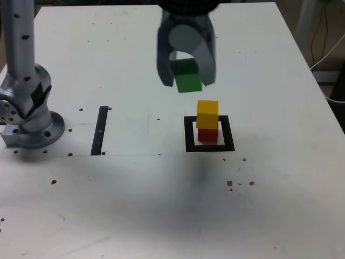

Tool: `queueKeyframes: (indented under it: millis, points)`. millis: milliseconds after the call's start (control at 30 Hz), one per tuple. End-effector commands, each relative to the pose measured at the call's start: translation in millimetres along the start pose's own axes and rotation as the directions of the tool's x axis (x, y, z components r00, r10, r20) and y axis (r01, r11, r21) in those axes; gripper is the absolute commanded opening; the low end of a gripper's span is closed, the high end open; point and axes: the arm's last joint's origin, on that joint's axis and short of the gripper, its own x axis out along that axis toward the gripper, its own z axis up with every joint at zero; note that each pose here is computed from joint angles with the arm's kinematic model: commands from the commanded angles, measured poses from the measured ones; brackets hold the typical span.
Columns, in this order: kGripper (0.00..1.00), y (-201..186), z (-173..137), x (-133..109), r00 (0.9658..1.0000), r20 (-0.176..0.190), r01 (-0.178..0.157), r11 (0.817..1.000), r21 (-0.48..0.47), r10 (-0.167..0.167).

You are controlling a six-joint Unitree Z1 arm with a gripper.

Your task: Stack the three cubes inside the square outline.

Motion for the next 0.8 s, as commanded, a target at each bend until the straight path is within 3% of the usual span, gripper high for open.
queueKeyframes:
  millis: [0, 500, 767]
  points:
    - [0.13, 0, 7, 4, 0.9998, -0.019, -0.001, 1.0, 0.004, 0.001]
    - [0.13, 27, 45, 36, 0.9942, -0.107, 0.016, 1.0, 0.016, -0.014]
    - [0.13, 33, 58, 54, 0.9881, -0.153, 0.021, 1.0, 0.016, -0.018]
